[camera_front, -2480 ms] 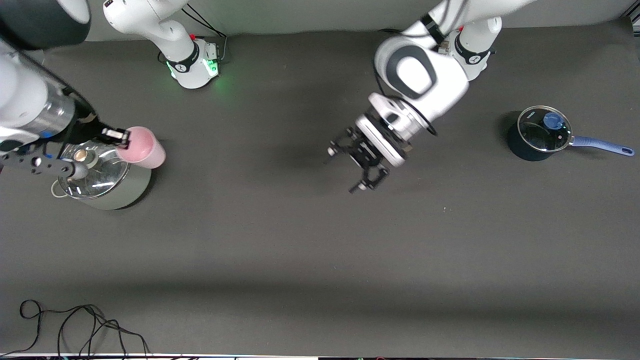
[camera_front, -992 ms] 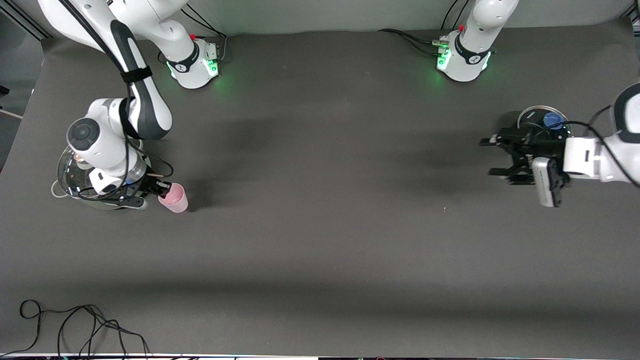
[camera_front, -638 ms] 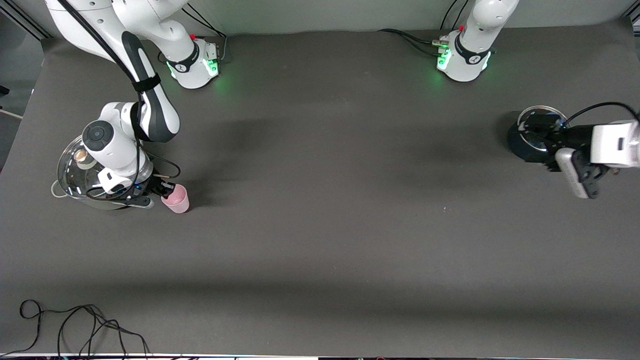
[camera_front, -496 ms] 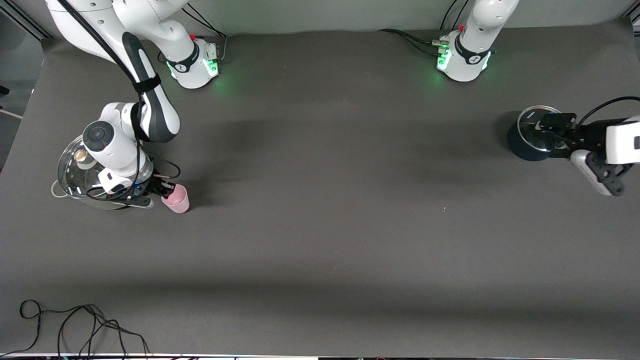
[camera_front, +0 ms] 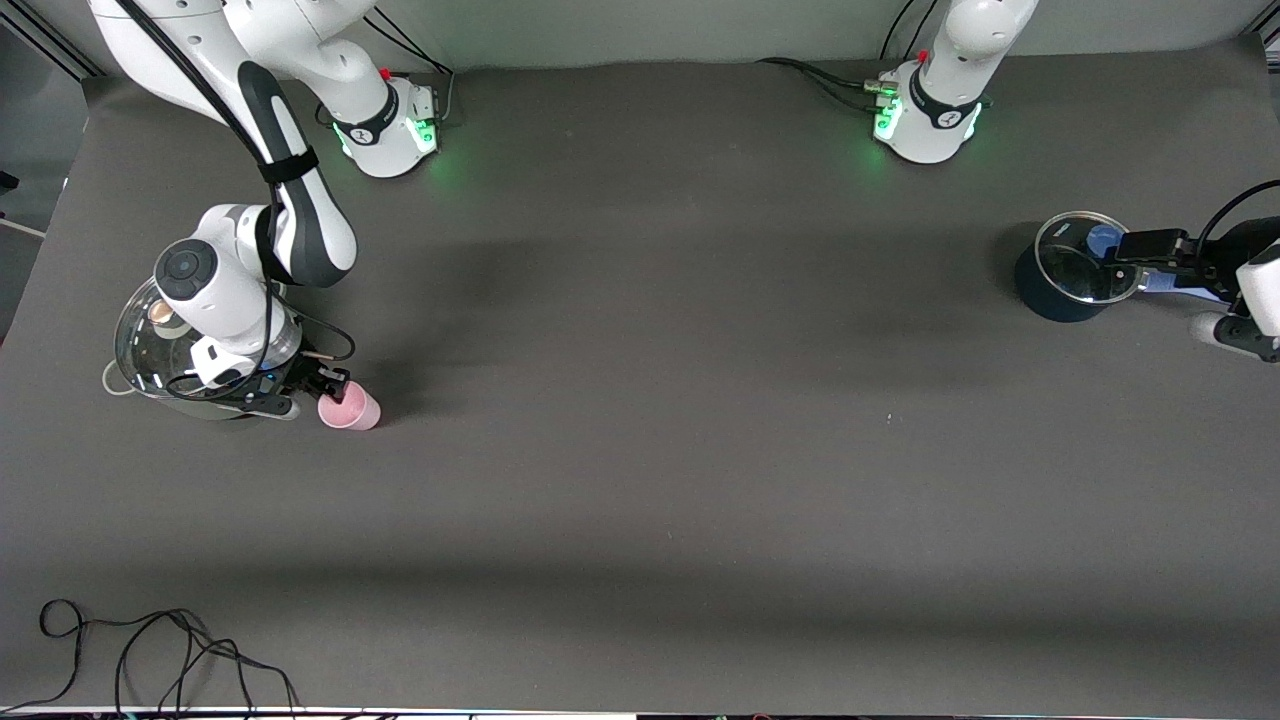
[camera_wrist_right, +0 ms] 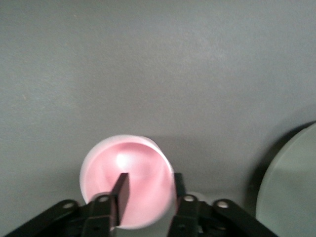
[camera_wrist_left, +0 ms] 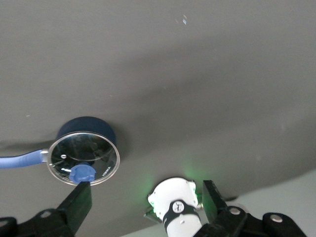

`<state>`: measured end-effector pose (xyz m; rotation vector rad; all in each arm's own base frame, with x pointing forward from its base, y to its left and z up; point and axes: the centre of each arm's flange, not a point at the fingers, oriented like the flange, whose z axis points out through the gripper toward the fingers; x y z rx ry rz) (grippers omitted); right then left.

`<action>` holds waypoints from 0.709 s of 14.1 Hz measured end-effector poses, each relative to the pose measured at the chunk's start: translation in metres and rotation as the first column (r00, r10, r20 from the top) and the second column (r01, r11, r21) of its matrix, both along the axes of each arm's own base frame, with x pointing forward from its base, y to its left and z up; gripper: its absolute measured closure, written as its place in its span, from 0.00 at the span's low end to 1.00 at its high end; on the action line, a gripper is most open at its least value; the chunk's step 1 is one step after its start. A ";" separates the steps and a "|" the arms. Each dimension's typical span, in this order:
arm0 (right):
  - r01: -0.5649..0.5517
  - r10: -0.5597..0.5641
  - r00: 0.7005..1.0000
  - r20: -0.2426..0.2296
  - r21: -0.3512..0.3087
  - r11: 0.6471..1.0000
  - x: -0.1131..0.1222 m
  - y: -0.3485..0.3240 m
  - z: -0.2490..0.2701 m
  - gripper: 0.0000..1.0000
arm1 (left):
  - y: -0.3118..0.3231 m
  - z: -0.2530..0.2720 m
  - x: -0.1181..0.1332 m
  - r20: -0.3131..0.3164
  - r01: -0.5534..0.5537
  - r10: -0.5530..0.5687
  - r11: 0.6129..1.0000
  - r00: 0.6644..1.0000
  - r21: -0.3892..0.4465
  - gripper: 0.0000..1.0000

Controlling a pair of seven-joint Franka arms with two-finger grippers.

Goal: Transfer pink cup from left to right arm
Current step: 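Lower the cup beside the steel pot while the left gripper withdraws, then open the right gripper and lift it away from the pink cup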

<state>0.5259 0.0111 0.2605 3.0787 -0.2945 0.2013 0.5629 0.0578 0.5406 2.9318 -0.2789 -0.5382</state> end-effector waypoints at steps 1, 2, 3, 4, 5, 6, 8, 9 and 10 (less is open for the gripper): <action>-0.009 0.009 1.000 0.010 0.003 1.000 0.002 0.000 0.005 0.41 | -0.006 0.005 0.001 0.028 -0.038 0.037 0.999 0.999 0.030 0.00; -0.018 0.018 1.000 0.023 0.006 1.000 0.005 0.000 0.011 0.30 | -0.014 0.010 0.002 0.054 -0.068 0.065 0.996 0.996 0.059 0.00; -0.023 0.022 0.999 0.032 0.012 1.000 0.007 -0.002 0.019 0.20 | -0.024 0.013 0.001 0.077 -0.085 0.078 0.993 0.994 0.085 0.00; -0.026 0.026 0.999 0.030 0.022 0.999 0.010 -0.005 0.030 0.09 | -0.034 0.015 -0.001 0.099 -0.094 0.083 0.989 0.992 0.110 0.00; -0.028 0.027 1.000 0.013 0.037 0.999 0.014 -0.007 0.044 0.01 | -0.043 0.015 -0.002 0.119 -0.102 0.087 0.986 0.989 0.134 0.00; -0.025 0.026 1.000 -0.016 0.056 0.998 0.022 -0.010 0.065 0.00 | -0.051 0.014 -0.005 0.135 -0.108 0.086 0.982 0.987 0.158 0.00; -0.027 0.034 0.997 -0.072 0.091 0.996 0.043 -0.014 0.124 0.00 | -0.060 0.010 -0.009 0.149 -0.110 0.082 0.975 0.985 0.191 0.00; -0.030 0.039 0.996 -0.086 0.100 0.995 0.052 -0.015 0.155 0.00 | -0.062 0.009 -0.010 0.149 -0.111 0.082 0.974 0.985 0.197 0.00; -0.039 0.049 0.994 -0.100 0.100 0.994 0.057 -0.017 0.184 0.00 | -0.062 0.008 -0.010 0.146 -0.115 0.086 0.974 0.986 0.197 0.00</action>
